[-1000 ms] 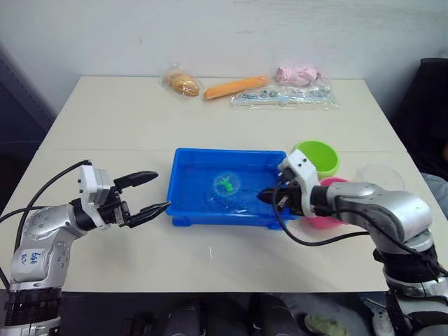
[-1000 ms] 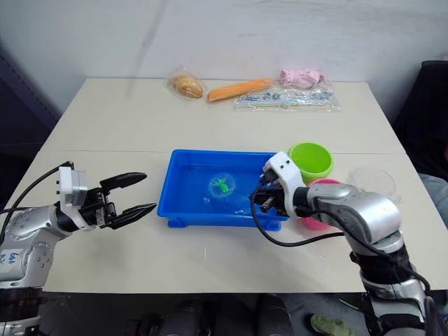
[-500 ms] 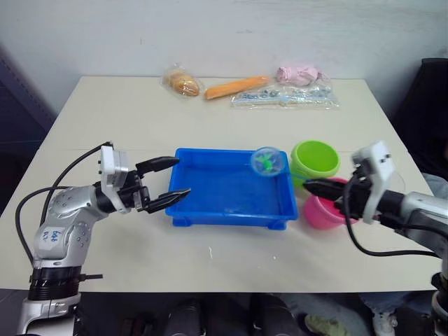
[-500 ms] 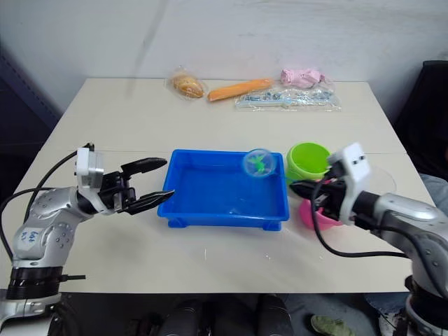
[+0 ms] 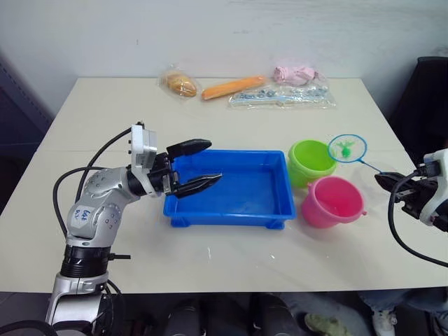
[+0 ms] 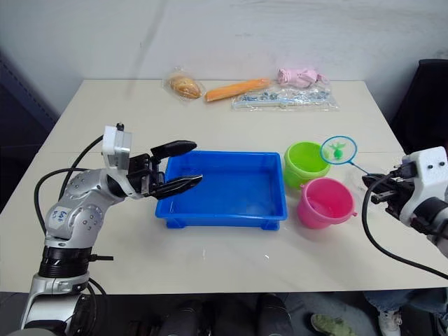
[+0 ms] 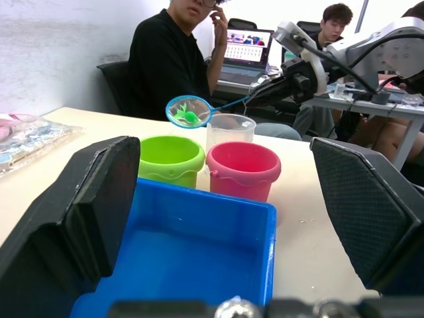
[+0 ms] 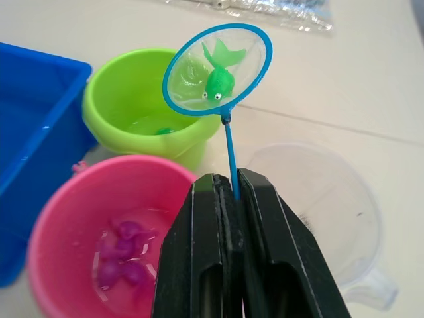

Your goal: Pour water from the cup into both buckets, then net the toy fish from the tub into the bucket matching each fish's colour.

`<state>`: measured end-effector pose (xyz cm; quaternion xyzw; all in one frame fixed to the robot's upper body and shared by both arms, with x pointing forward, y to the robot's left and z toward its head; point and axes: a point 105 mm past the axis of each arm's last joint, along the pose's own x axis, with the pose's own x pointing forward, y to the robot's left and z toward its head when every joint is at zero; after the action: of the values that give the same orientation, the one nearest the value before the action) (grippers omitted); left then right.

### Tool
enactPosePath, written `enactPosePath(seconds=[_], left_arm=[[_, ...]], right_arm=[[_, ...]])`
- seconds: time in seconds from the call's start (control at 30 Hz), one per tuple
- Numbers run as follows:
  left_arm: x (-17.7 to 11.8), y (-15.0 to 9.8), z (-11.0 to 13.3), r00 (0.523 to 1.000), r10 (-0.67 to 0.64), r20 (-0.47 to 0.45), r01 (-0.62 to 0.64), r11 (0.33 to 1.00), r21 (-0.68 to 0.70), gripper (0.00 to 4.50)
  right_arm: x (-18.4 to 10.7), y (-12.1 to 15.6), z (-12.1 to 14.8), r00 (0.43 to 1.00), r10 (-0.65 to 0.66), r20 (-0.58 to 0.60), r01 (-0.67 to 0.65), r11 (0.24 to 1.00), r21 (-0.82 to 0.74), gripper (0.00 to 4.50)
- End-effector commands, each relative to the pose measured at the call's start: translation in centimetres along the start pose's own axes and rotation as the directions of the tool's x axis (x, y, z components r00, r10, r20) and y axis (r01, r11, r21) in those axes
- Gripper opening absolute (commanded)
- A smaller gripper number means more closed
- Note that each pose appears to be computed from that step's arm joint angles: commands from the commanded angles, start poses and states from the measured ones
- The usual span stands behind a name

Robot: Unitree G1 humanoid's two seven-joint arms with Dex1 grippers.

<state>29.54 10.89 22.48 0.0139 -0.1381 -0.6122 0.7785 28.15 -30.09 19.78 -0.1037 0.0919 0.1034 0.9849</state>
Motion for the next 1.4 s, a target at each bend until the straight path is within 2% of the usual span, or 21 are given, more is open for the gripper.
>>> enactPosePath(seconds=[0.03,0.33,0.47,0.53,0.6,0.63,0.67,0.73,0.87,0.97,1.0,1.07,1.13,1.17,1.23,1.33,1.4], left_arm=[[0.0,-0.4,0.5,1.0,-0.016,-0.007,0.017,0.999,0.033,4.43],[-0.4,-0.7,-0.2,1.0,-0.001,-0.022,0.002,0.999,0.034,4.43],[-0.5,-0.7,-0.3,1.0,0.002,-0.026,-0.001,0.999,0.037,4.43],[-0.6,-0.7,-0.3,1.0,0.003,-0.029,-0.002,0.999,0.037,4.43],[-0.6,-0.7,-0.4,1.0,0.003,-0.03,-0.002,0.999,0.037,4.43],[-0.6,-0.7,-0.5,1.0,0.002,-0.03,-0.001,0.999,0.036,4.43],[-0.5,-0.7,-0.5,1.0,0.001,-0.03,0.0,0.999,0.036,4.43],[-0.5,-0.7,-0.6,1.0,0.0,-0.03,0.001,0.999,0.036,4.43],[-0.4,-0.6,-0.6,1.0,-0.001,-0.026,0.002,0.999,0.037,4.43],[-0.4,-0.7,-0.6,1.0,-0.004,-0.024,0.005,0.999,0.038,4.43],[-0.4,-0.7,-0.6,1.0,-0.003,-0.022,0.004,0.999,0.038,4.43],[-0.5,-0.6,-0.6,1.0,0.004,-0.021,-0.004,0.999,0.039,4.43],[-1.1,-0.6,-0.7,1.0,0.011,-0.027,-0.01,0.999,0.038,4.43],[-1.3,-0.7,-0.7,1.0,0.01,-0.028,-0.009,0.999,0.038,4.43],[-1.6,-0.8,-0.5,1.0,0.004,-0.016,-0.004,0.999,0.035,4.43],[-1.9,-1.0,0.1,1.0,-0.013,0.013,0.012,0.999,0.029,4.43],[-2.1,-1.8,0.5,0.997,-0.079,-0.011,0.08,0.995,0.063,4.43]], right_arm=[[0.3,-0.3,1.2,0.998,-0.036,0.056,0.044,0.988,-0.146,0.0],[1.7,0.7,-0.1,0.998,-0.039,0.045,0.053,0.922,-0.383,0.0],[1.9,0.7,-0.6,0.996,-0.065,0.063,0.089,0.831,-0.549,0.0],[1.9,0.6,-0.3,0.993,-0.073,0.088,0.112,0.761,-0.639,0.0],[1.9,0.4,0.2,0.99,-0.085,0.116,0.144,0.585,-0.798,0.0],[2.0,0.7,0.1,0.992,-0.054,0.116,0.127,0.537,-0.834,0.0],[2.0,0.7,0.4,0.988,-0.057,0.144,0.153,0.502,-0.851,0.0],[1.9,0.7,0.7,0.981,-0.05,0.185,0.186,0.482,-0.856,0.0],[1.9,1.3,1.7,0.966,-0.014,0.26,0.247,0.36,-0.9,0.0],[2.2,1.9,1.9,0.964,0.021,0.264,0.245,0.305,-0.92,0.0],[2.1,1.9,2.2,0.96,0.025,0.279,0.258,0.309,-0.915,0.0],[1.7,1.6,3.5,0.938,0.01,0.348,0.309,0.433,-0.847,0.0],[1.3,2.5,4.2,0.925,0.06,0.376,0.211,0.742,-0.636,0.0],[1.2,3.3,4.2,0.922,0.109,0.372,0.113,0.842,-0.528,0.0],[0.9,4.7,4.1,0.913,0.207,0.352,-0.056,0.918,-0.394,0.0],[0.6,6.1,4.1,0.9,0.291,0.325,-0.201,0.938,-0.282,0.0],[0.5,7.1,4.7,0.879,0.327,0.346,-0.29,0.944,-0.156,0.0]])
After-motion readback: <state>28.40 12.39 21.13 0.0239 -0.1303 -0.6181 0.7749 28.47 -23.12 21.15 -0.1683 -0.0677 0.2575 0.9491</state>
